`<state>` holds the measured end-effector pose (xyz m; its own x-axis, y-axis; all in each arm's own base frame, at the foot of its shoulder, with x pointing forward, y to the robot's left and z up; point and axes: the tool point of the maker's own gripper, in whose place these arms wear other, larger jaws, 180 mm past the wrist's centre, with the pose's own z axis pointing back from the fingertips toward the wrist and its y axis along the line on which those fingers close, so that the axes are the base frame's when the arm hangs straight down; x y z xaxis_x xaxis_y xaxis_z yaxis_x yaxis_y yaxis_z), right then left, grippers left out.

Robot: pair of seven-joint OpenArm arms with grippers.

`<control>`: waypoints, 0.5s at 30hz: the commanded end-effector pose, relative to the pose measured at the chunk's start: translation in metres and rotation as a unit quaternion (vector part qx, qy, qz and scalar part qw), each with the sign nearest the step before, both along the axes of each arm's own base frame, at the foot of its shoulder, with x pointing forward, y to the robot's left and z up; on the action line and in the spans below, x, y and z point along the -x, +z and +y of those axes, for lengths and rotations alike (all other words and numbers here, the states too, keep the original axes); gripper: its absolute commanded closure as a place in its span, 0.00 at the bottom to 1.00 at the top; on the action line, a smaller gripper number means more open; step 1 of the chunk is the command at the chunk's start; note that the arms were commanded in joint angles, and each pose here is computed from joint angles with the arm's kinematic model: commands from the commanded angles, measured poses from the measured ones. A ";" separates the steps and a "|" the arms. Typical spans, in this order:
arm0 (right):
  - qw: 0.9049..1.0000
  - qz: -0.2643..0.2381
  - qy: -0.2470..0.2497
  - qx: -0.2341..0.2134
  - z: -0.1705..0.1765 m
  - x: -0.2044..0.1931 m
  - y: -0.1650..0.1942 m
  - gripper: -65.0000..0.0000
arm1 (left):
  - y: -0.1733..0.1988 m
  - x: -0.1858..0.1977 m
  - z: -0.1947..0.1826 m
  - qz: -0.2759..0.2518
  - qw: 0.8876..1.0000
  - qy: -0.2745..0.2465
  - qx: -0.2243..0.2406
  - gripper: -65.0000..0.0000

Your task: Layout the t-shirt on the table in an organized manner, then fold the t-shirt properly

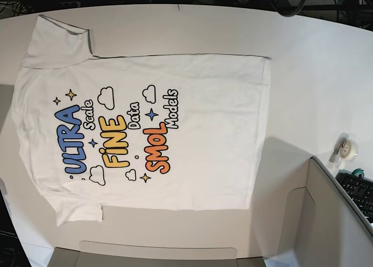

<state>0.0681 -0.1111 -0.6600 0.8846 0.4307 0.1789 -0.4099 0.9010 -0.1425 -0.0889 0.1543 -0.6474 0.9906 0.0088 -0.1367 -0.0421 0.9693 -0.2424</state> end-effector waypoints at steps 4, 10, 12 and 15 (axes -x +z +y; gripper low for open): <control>1.000 -0.005 0.000 -0.003 0.004 -0.004 0.001 1.00 | 0.000 -0.004 0.004 -0.030 1.000 0.008 -0.003 0.25; 1.000 -0.007 0.000 -0.002 0.003 -0.004 0.001 1.00 | -0.001 -0.009 -0.004 -0.040 0.999 0.011 0.003 0.25; 1.000 -0.007 0.000 -0.002 0.002 -0.004 0.001 1.00 | -0.001 -0.010 -0.007 -0.041 0.999 0.012 0.005 0.25; 1.000 -0.005 0.000 -0.001 0.001 -0.004 0.001 1.00 | -0.001 -0.011 -0.008 -0.042 0.999 0.012 0.006 0.25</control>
